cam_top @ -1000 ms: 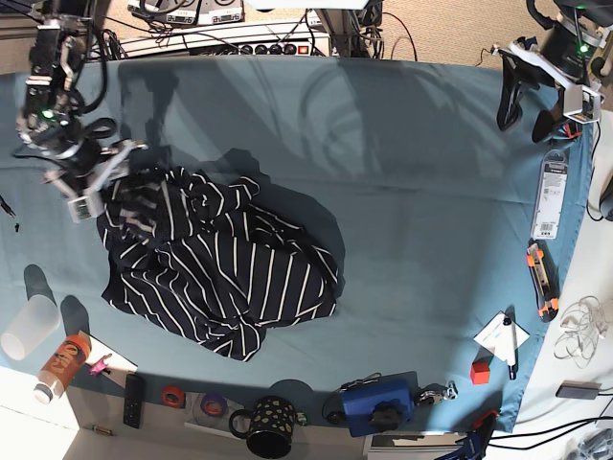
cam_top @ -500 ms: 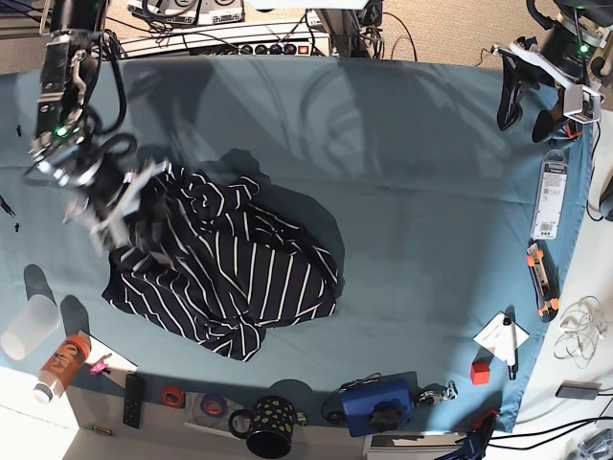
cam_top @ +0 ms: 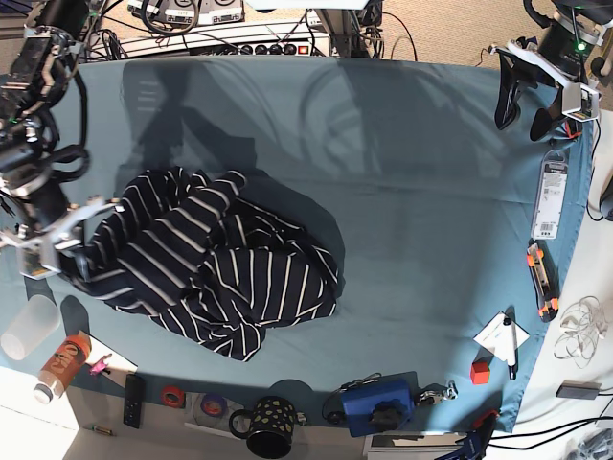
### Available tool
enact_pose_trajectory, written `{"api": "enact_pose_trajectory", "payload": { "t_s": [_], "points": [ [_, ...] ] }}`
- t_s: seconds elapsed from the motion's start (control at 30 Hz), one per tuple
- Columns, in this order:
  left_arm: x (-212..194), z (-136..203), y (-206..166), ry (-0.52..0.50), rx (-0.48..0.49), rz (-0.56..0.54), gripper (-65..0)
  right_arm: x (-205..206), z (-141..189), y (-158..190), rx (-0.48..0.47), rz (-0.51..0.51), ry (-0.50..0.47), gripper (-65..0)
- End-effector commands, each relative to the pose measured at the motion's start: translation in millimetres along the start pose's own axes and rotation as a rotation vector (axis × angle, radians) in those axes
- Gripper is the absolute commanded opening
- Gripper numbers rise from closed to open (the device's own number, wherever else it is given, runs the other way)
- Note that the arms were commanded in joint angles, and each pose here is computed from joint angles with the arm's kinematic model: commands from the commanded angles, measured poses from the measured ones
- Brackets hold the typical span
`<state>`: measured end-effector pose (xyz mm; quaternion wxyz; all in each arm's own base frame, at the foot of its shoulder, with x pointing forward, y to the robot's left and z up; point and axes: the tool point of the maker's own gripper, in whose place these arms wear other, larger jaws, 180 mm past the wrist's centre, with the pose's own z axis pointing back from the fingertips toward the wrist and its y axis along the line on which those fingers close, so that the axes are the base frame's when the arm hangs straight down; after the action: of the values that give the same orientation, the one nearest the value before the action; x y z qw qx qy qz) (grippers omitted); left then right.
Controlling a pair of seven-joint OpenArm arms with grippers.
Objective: Layout the t-shirt on the table in an organized manner, then fold the t-shirt properly
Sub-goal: 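Lower the right gripper to the edge of the striped shirt, then grasp the shirt edge with the right gripper and drag it outward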
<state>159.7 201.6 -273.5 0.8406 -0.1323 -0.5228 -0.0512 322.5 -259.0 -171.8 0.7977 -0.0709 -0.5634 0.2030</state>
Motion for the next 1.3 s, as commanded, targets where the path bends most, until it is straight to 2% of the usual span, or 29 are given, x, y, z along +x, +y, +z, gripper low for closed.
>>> {"api": "enact_pose_trajectory", "payload": {
  "t_s": [0.0,0.17,0.33,0.5,0.67,0.77,0.8,0.9,1.0,1.1,1.17,1.27],
  "points": [
    [11,2,-3,-0.048,-0.011,-0.005,-30.2,6,4,1,0.017,0.021,-0.011,-65.0],
    [16,-1,-3,-0.067,-0.011,-0.008,-30.2,-53,15,20,0.08,0.012,0.209,-65.0],
    [18,-2,-2,-0.075,-0.012,-0.011,-30.2,-117,43,47,0.165,0.02,0.44,-65.0],
    [18,-2,-2,-0.075,-0.012,-0.011,-30.2,-156,71,71,0.25,0.024,0.563,-65.0],
    [18,-2,-2,-0.076,-0.012,-0.011,-30.2,-159,75,77,0.269,0.014,0.56,-65.0],
    [18,-2,-2,-0.076,-0.012,-0.011,-30.2,-151,78,98,0.396,0.018,0.509,-65.0],
    [18,-2,-2,-0.075,-0.012,-0.011,-30.2,-148,80,105,0.433,-0.008,0.504,-65.0],
    [18,-2,-2,-0.075,-0.012,-0.012,-30.2,-151,89,117,0.502,-0.05,0.543,-65.0],
    [19,-3,-2,-0.075,-0.01,-0.015,-30.2,-159,94,116,0.507,-0.04,0.591,-65.0],
    [17,-3,-1,-0.068,-0.006,-0.021,-30.2,-158,93,116,0.505,-0.04,0.586,-65.0],
    [17,-3,-1,-0.069,-0.006,-0.021,-30.2,-154,90,116,0.5,-0.045,0.557,-65.0],
    [17,-3,-1,-0.069,-0.006,-0.021,-30.2,-136,79,115,0.49,-0.065,0.455,-65.0]
  ]
}}
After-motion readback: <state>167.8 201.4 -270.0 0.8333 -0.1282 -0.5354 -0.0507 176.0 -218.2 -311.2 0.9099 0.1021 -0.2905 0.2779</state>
